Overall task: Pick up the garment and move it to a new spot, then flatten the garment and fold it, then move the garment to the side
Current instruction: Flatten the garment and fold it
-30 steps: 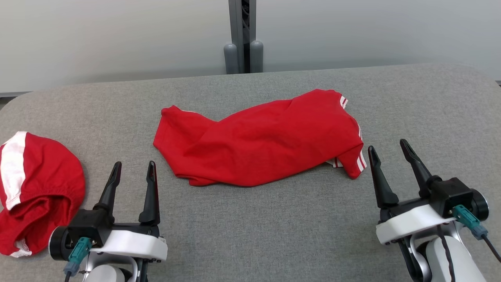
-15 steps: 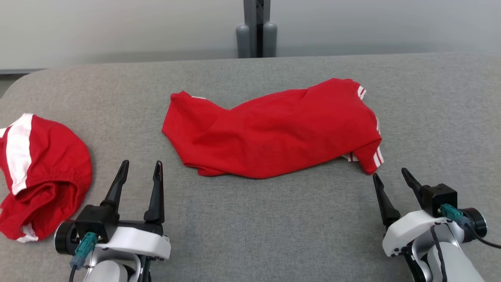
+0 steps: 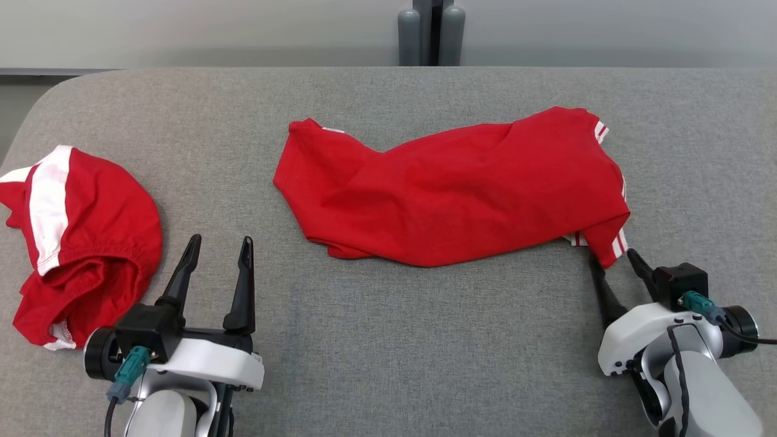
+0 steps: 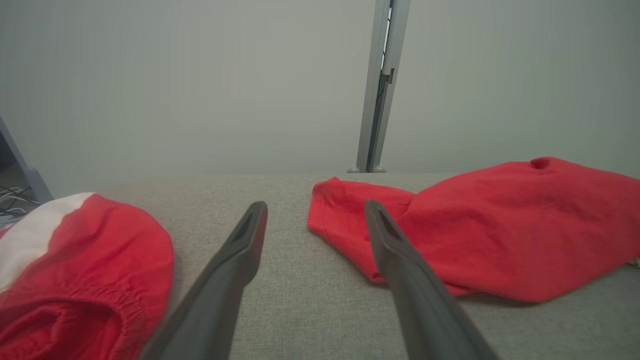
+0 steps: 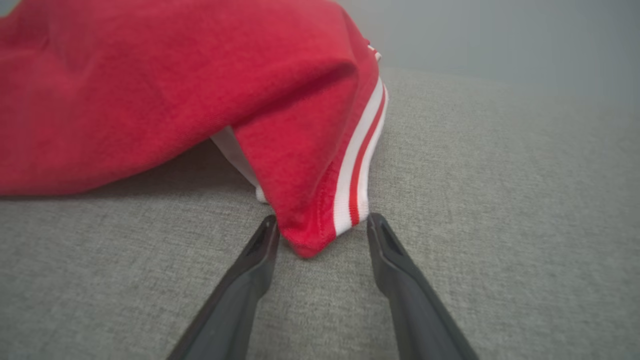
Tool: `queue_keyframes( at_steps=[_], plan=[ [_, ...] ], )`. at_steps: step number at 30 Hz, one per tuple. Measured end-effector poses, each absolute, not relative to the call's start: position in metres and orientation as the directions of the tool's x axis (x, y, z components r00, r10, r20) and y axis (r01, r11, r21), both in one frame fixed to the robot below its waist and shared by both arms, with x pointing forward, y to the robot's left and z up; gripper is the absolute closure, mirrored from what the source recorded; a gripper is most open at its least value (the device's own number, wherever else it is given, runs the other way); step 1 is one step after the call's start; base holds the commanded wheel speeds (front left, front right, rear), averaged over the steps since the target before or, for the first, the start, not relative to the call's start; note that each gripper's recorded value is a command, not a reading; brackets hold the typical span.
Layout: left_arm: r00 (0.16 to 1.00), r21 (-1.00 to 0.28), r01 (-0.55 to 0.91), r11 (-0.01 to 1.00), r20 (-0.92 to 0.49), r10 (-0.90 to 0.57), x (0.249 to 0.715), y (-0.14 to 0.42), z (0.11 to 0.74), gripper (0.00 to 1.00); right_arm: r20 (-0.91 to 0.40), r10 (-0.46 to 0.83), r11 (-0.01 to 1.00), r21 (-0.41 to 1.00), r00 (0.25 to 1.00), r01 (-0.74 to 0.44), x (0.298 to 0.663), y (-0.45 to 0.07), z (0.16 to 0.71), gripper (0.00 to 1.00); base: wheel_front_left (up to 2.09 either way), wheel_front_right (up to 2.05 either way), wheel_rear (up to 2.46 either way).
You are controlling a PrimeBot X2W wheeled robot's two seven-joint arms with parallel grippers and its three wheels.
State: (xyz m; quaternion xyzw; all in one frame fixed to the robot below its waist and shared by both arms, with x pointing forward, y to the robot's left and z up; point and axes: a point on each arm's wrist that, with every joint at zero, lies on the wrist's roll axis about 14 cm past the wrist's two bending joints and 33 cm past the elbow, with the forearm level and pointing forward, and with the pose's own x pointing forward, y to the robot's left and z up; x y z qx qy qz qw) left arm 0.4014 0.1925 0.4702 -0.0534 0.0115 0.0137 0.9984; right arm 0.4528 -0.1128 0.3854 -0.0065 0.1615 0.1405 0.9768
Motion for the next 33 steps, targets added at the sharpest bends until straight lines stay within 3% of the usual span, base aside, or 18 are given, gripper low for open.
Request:
queue_keyframes(
  at_steps=[11,26,33],
  plan=[
    [1.0,-0.12,-0.017,0.993,-0.002,0.017,0.406,0.188,0.478,0.0,-0.265,0.254,0.965,0.008,0.93,-0.262,0.461,-0.121,0.406,1.0,0.0,0.0,0.0],
    [0.998,-0.169,0.049,0.984,0.055,-0.041,0.402,0.16,0.498,0.0,0.009,0.202,0.951,-0.241,0.979,-0.194,0.454,-0.181,0.516,1.0,0.0,0.0,0.0],
    [0.996,-0.183,0.068,0.981,0.066,-0.057,0.398,0.152,0.503,0.0,0.091,0.213,0.943,-0.279,0.973,-0.18,0.448,-0.185,0.568,1.0,0.0,0.0,0.0]
  ],
)
